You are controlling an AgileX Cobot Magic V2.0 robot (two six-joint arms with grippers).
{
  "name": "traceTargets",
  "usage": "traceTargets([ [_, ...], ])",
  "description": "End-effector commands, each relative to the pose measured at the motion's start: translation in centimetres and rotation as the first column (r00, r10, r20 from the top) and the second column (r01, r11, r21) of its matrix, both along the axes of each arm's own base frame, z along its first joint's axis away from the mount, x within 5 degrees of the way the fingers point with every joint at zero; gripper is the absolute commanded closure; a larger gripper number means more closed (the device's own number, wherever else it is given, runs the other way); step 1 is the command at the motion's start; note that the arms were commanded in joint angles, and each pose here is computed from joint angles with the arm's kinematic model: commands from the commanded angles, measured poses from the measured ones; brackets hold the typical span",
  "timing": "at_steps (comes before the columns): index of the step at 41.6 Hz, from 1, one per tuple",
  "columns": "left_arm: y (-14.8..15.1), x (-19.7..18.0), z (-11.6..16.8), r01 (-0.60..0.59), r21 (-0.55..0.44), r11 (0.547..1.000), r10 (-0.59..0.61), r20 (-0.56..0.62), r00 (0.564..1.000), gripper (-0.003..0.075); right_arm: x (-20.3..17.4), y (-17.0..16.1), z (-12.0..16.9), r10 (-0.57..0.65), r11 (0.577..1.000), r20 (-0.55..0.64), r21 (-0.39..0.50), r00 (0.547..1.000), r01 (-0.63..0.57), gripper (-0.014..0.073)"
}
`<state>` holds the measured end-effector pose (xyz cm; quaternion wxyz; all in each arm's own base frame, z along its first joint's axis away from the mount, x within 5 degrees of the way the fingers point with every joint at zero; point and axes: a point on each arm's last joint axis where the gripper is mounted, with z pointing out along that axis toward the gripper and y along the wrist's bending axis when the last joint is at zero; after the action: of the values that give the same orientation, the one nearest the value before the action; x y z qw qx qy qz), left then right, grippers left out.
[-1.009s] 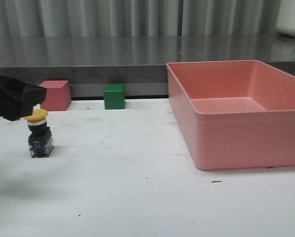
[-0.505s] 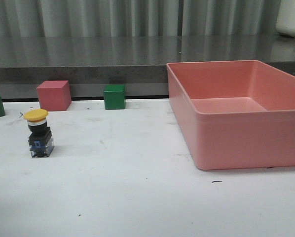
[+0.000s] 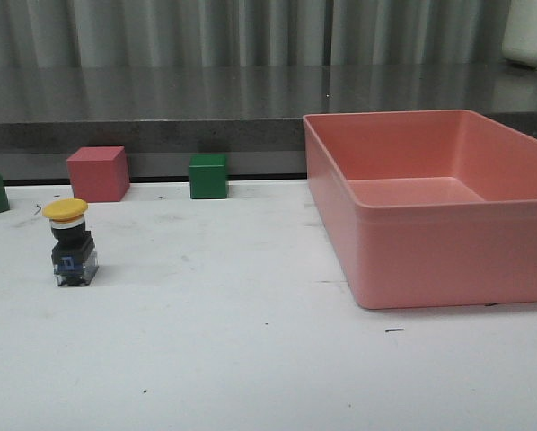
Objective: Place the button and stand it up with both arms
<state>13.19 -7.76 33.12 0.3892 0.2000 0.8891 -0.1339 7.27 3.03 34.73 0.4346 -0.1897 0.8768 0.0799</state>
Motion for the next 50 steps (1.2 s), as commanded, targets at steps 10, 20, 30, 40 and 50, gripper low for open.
traceTargets([
  [10, -0.13, -0.35, 1.81, 0.018, -0.064, 0.998, -0.013, 0.084, 0.996, 0.0248, 0.28, -0.02, 1.1, -0.005, 1.0, 0.078, 0.015, 0.997, 0.004, 0.0211],
  [20, -0.15, -0.32, 1.78, 0.018, -0.063, 0.998, -0.013, 0.083, 0.996, 0.0248, 0.26, -0.03, 1.07, -0.005, 1.0, 0.074, 0.013, 0.997, 0.004, 0.0211],
  [30, -0.15, -0.32, 1.78, 0.018, -0.063, 0.998, -0.013, 0.083, 0.996, 0.0248, 0.36, 0.02, 1.23, -0.005, 1.0, 0.095, 0.021, 0.996, 0.003, 0.0211],
  [40, -0.15, -0.32, 1.78, 0.018, -0.063, 0.998, -0.013, 0.083, 0.996, 0.0248, 0.41, 0.04, 1.32, -0.006, 1.0, 0.104, 0.025, 0.995, 0.003, 0.0211],
  [50, -0.02, -0.24, 1.77, 0.017, -0.042, 0.999, -0.013, 0.095, 0.995, 0.0377, 0.4, 0.03, 1.31, -0.006, 1.0, 0.103, 0.025, 0.995, 0.003, 0.0333],
])
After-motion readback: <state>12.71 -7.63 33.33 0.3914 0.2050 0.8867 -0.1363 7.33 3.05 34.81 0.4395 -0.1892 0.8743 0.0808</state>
